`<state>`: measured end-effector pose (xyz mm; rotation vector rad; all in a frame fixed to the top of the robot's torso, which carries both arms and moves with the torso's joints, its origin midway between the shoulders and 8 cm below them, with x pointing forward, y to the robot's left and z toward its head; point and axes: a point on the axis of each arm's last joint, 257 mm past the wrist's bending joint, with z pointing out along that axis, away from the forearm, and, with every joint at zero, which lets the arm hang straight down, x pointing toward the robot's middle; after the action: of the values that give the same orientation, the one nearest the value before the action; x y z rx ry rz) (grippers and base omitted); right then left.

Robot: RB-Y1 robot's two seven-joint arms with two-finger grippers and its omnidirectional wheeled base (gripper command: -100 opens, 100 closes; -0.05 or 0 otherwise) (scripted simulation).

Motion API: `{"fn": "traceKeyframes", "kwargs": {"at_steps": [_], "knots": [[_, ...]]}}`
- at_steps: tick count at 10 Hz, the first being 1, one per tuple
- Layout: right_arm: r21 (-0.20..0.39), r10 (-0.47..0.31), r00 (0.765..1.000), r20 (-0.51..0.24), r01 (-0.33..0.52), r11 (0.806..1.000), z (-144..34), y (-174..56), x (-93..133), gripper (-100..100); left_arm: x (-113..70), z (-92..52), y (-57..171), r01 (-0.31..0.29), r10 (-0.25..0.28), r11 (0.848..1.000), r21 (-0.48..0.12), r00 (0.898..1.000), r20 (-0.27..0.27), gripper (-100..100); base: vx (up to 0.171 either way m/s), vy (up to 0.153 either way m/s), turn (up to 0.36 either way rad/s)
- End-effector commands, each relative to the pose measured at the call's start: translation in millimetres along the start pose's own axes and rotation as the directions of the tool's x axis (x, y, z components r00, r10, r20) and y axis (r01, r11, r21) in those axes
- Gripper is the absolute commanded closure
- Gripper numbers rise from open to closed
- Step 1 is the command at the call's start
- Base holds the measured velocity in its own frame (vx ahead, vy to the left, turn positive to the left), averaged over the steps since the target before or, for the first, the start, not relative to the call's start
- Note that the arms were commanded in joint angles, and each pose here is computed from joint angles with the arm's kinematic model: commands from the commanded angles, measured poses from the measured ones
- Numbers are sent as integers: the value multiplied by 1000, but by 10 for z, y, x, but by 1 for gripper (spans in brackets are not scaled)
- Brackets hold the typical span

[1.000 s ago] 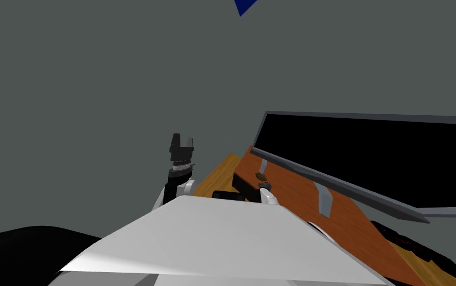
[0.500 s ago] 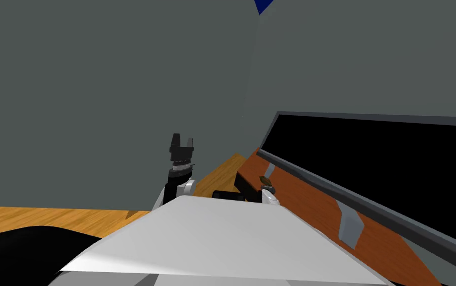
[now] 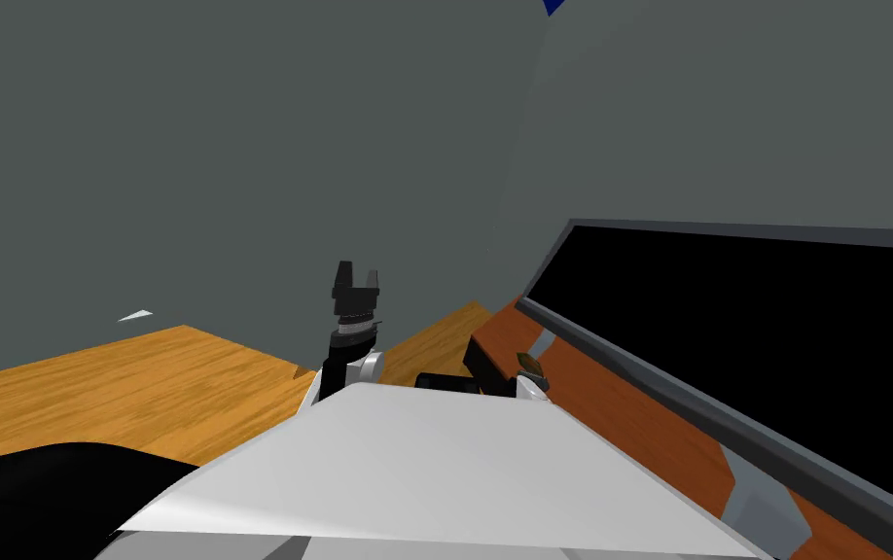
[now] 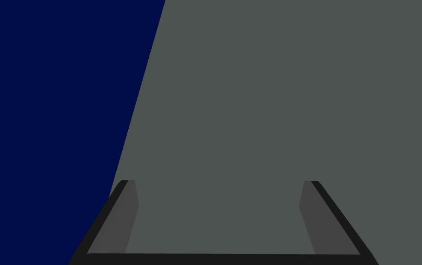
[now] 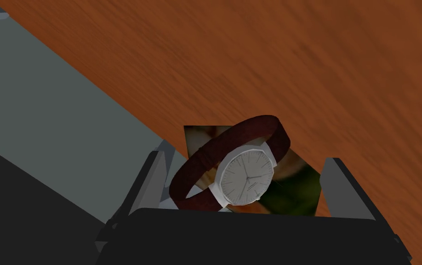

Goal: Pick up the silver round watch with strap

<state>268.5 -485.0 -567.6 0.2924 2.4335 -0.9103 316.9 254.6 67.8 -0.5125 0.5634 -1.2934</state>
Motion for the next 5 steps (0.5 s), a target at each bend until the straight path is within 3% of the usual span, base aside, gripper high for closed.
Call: {"fn": "traceKeyframes", "kwargs": {"at_steps": [1,4,5], "knots": [[35,39,999,-30,-38,999,3,-127,88,-100,0,0,0,0,0,1000,0,1000,0,0,-106,-61,436],[113,121,988,-99,-109,988,-16,-373,408,-100,0,0,0,0,0,1000,0,1000,0,0,-89,-49,346],[118,128,987,-101,-116,986,-10,-398,416,-100,0,0,0,0,0,1000,0,1000,0,0,-78,-44,323]]}}
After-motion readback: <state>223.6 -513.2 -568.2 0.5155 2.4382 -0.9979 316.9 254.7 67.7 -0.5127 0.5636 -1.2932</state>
